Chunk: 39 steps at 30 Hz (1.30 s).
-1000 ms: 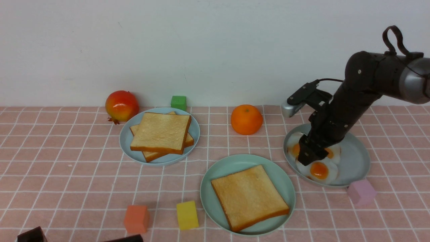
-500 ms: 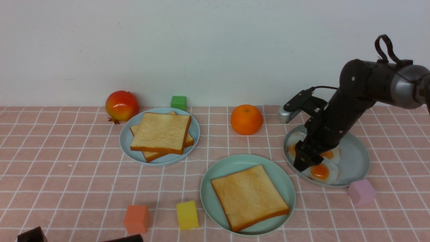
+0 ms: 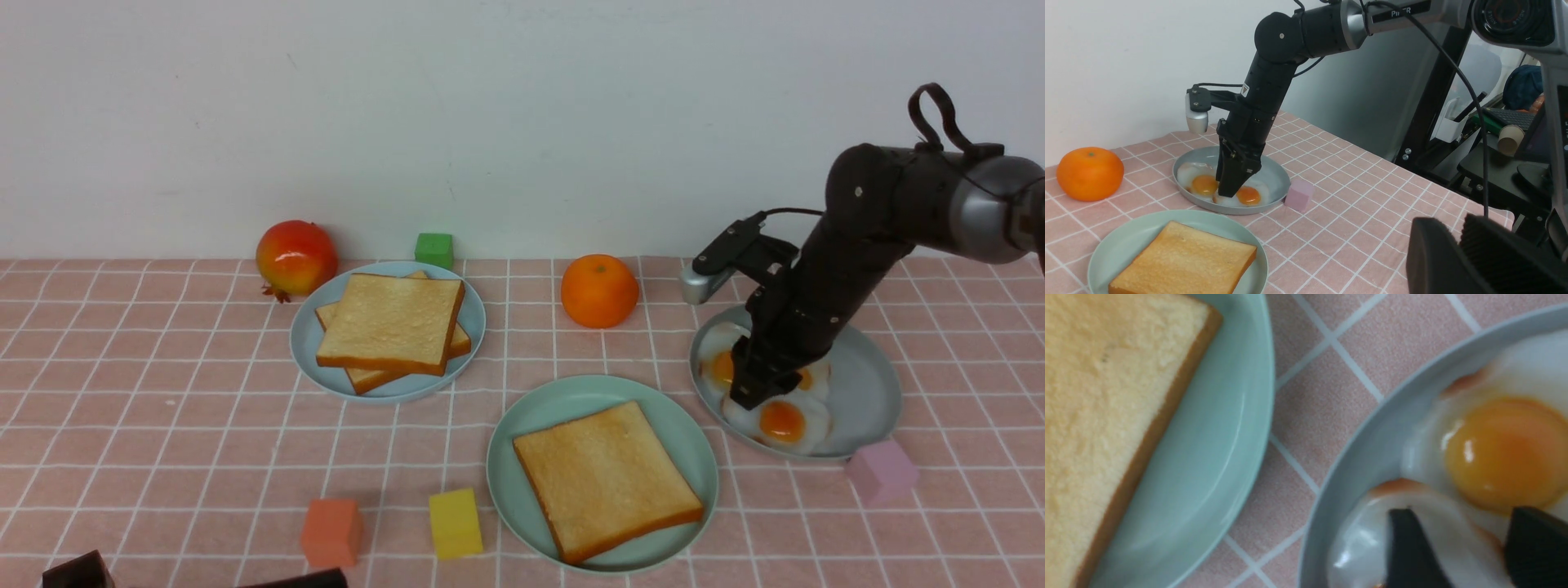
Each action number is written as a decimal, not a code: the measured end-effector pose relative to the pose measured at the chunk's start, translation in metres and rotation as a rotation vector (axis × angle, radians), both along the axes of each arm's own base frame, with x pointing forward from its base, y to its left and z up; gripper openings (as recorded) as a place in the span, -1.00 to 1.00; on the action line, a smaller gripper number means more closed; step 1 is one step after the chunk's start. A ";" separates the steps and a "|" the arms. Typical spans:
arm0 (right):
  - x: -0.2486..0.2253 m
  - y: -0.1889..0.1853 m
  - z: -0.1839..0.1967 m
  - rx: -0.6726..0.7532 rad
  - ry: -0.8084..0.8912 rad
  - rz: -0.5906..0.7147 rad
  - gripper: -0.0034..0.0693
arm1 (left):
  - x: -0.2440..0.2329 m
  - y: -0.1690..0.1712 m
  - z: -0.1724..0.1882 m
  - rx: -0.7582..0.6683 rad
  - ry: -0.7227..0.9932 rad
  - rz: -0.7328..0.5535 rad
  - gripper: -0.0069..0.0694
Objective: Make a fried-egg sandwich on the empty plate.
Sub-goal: Use the right arm to grab a fried egg, then use the right arm to place the fried egg on the slice of bread in the middle
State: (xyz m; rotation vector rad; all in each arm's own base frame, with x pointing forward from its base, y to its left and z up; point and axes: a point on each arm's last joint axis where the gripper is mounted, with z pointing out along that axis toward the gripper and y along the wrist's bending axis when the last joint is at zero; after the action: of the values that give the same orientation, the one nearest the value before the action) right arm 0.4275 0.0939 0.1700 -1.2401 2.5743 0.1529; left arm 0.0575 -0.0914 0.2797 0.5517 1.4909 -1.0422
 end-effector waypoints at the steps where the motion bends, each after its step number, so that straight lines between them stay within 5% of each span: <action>1: -0.002 0.000 0.002 0.000 0.009 0.003 -0.19 | 0.000 0.000 0.000 0.000 0.000 0.000 -0.42; 9: -0.005 0.000 0.006 -0.001 0.030 0.009 -0.83 | 0.000 0.000 0.000 0.000 0.000 0.000 -0.39; 19: -0.006 0.000 0.012 0.004 0.018 -0.004 -0.85 | 0.000 0.000 0.000 0.000 0.000 0.000 -0.38; 39: -0.045 -0.012 0.113 0.029 -0.058 -0.212 -0.85 | 0.000 0.000 0.000 0.000 0.000 0.000 -0.34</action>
State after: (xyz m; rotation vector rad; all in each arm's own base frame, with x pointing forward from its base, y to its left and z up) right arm 0.3828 0.0817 0.2831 -0.9395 2.6215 0.1082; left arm 0.0575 -0.0914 0.2797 0.5517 1.4909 -1.0422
